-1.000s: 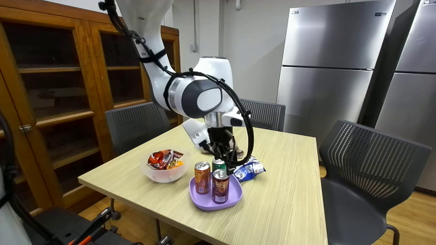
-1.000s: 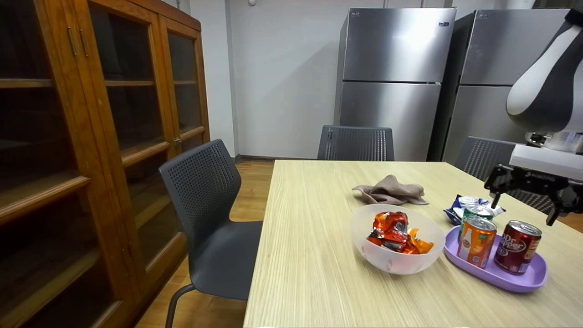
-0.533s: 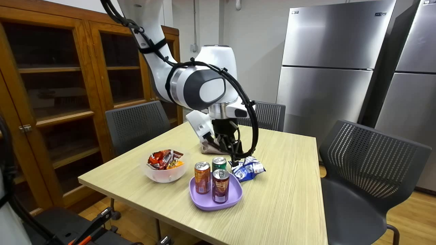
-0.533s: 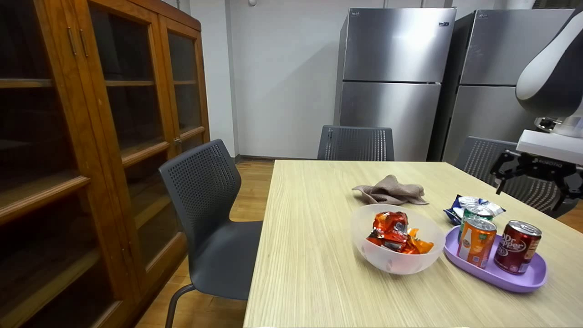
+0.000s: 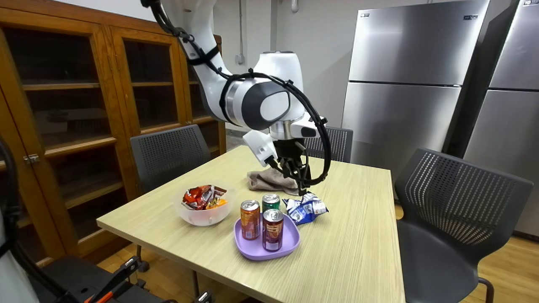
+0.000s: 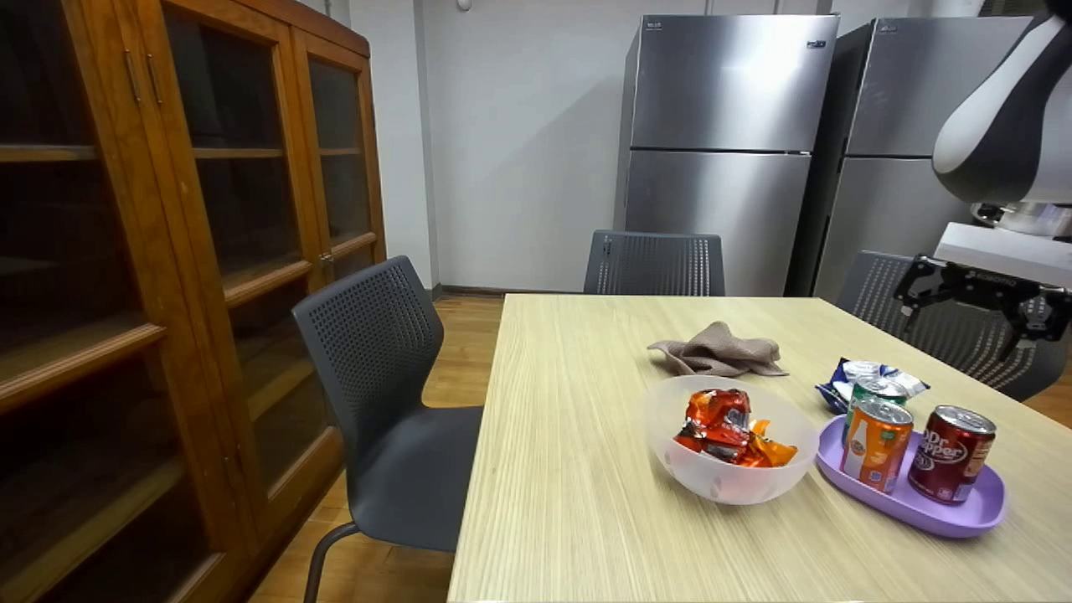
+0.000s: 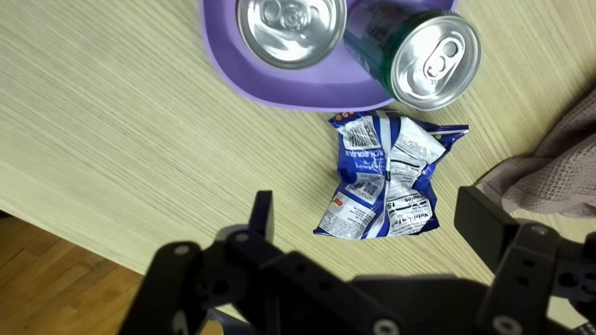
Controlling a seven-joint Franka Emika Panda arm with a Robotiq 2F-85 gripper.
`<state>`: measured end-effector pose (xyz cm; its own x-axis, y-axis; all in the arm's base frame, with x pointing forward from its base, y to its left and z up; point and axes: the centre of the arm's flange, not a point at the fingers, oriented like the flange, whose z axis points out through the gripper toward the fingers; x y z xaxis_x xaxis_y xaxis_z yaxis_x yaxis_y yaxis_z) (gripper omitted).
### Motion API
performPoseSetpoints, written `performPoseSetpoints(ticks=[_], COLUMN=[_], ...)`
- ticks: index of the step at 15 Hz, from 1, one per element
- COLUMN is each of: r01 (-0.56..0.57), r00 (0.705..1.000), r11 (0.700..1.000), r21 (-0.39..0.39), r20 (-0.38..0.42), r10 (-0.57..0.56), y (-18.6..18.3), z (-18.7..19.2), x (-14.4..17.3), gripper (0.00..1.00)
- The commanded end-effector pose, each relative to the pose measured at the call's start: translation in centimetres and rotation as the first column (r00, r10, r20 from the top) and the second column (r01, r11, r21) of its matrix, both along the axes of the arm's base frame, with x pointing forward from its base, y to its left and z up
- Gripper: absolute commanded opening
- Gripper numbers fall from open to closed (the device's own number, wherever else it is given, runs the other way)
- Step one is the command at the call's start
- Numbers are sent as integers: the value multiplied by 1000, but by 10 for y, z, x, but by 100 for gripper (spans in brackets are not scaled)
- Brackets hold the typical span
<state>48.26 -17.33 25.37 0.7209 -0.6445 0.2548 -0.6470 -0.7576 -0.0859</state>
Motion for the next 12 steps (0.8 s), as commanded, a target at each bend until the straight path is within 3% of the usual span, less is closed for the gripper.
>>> performPoseSetpoints(ticks=[1, 12], r01=[7, -13], r00=[1000, 1000], r11=[1000, 999], r21=[14, 35], r20=[6, -13], r10=[-7, 13], y=[-16, -23], z=[-15, -63], x=[40, 113], gripper=[100, 100])
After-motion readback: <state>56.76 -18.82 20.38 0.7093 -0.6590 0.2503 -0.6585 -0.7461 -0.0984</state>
